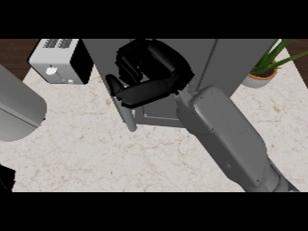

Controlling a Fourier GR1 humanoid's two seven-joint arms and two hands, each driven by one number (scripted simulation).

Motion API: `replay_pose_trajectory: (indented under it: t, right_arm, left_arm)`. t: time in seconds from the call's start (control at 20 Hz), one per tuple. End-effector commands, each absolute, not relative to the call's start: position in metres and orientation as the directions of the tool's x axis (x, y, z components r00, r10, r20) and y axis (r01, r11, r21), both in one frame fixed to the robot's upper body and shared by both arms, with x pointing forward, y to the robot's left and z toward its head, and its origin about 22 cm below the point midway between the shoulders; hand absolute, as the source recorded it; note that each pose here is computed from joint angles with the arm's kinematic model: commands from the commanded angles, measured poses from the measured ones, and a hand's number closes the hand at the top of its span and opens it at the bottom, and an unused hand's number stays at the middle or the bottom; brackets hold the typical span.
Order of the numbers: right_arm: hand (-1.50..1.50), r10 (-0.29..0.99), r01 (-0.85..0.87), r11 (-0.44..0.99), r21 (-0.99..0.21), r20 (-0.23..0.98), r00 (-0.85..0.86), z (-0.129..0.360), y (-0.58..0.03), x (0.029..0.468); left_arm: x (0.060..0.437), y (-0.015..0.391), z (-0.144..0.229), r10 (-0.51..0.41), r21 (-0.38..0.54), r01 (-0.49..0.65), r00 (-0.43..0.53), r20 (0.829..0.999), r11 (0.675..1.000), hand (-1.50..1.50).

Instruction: Pick up the wine, place it into the cabinet and close the cabinet

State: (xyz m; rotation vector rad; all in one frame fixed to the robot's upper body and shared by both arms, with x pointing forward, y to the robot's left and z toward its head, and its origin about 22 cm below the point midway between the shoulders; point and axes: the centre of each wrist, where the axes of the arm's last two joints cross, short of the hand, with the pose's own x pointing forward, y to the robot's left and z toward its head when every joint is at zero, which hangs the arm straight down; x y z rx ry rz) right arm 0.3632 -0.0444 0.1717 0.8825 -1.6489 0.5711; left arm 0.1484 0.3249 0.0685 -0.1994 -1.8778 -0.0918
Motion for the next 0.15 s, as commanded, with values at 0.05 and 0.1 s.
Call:
replay_pose_trajectory:
  t: [0.05, 0.1]
  right_arm:
    - [1.50, -0.200, -0.638, 0.763, 0.104, 0.977, -0.080, 0.162, -0.099, 0.402]
    - [1.50, -0.182, -0.645, 0.758, 0.096, 0.981, -0.067, 0.152, -0.090, 0.401]
  left_arm:
    - [0.151, 0.328, 0.062, 0.098, -0.040, 0.193, -0.302, 0.948, 0.980, 1.50]
    - [0.151, 0.318, 0.069, 0.103, -0.044, 0.193, -0.305, 0.947, 0.980, 1.50]
